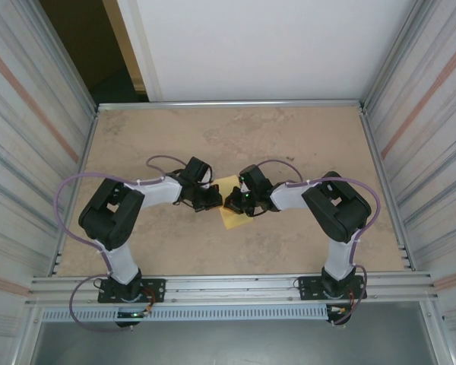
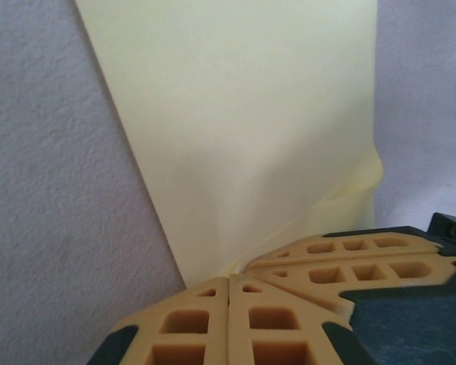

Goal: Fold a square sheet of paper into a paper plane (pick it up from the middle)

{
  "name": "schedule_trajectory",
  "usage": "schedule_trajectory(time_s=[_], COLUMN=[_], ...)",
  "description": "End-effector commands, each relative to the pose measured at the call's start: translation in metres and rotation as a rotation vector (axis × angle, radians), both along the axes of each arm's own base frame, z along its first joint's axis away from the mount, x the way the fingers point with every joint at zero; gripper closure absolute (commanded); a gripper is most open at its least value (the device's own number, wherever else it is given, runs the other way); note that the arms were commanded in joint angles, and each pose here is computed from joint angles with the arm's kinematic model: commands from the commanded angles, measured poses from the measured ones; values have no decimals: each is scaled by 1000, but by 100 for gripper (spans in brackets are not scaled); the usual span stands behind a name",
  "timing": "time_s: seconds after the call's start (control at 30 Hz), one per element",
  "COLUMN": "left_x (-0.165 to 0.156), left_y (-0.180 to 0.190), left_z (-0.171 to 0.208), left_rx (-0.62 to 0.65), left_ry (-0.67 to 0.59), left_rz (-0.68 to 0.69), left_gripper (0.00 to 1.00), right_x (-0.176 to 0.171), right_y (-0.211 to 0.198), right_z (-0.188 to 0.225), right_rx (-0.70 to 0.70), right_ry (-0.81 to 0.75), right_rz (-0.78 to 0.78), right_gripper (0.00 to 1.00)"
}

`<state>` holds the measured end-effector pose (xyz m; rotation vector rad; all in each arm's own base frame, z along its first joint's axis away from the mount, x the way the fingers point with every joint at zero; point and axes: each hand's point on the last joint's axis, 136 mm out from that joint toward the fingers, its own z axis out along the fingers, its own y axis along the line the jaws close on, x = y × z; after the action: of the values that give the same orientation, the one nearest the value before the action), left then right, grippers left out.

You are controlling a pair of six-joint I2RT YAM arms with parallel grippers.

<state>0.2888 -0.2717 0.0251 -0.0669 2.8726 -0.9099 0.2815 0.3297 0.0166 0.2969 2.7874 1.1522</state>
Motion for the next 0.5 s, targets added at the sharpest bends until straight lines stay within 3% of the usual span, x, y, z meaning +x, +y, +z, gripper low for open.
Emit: schedule_trajectory(time_s=[0.0, 0.27, 0.47], left_x=[-6, -9, -10], left_y=[2, 8, 12], left_z=[-8, -16, -20], left_rx=[50, 95, 117], left_ry=[14, 31, 38], left_rz=[-29, -31, -35], left_gripper=[100, 100, 100], right_x=[-12, 1, 11], right_y=[-12, 0, -10], right_z=[-23, 15, 52], right_rx=[-53, 43, 45], right_ry=[69, -2, -110], right_rz=[-14, 2, 14], right_gripper=[100, 99, 91])
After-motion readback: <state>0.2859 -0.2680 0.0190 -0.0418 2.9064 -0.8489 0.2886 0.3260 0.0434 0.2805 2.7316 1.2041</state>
